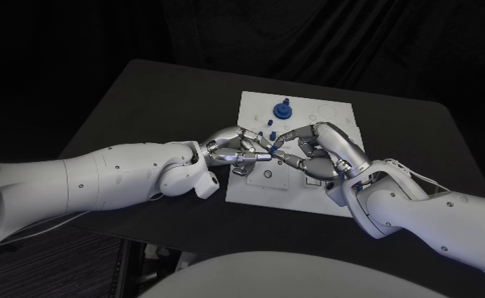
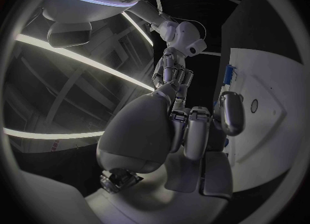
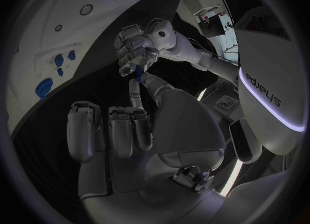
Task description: Assemble the parts on the task board
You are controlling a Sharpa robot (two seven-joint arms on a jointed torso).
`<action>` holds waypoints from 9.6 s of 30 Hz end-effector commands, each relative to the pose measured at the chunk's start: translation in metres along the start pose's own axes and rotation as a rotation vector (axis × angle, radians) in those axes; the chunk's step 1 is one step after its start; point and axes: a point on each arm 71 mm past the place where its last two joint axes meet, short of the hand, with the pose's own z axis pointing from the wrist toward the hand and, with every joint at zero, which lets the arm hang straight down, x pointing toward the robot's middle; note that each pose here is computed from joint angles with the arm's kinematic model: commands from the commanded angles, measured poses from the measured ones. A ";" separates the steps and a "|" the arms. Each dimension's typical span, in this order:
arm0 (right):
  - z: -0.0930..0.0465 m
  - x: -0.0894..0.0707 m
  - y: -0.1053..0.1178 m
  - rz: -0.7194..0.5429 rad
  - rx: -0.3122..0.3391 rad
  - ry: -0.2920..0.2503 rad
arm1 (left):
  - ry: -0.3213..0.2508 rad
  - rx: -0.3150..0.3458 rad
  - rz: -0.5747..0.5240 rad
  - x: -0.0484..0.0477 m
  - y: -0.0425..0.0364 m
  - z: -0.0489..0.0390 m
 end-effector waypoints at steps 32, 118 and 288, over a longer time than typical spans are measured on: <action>-0.006 0.000 0.000 0.012 0.023 0.030 | 0.002 -0.003 -0.003 0.0019 0.0005 -0.0006; 0.013 -0.016 0.016 -0.148 -0.031 0.208 | -0.009 -0.073 0.004 0.0053 0.0046 0.0002; 0.036 0.022 -0.035 -0.598 0.064 0.416 | -0.137 -0.016 0.062 -0.0144 -0.0080 -0.0398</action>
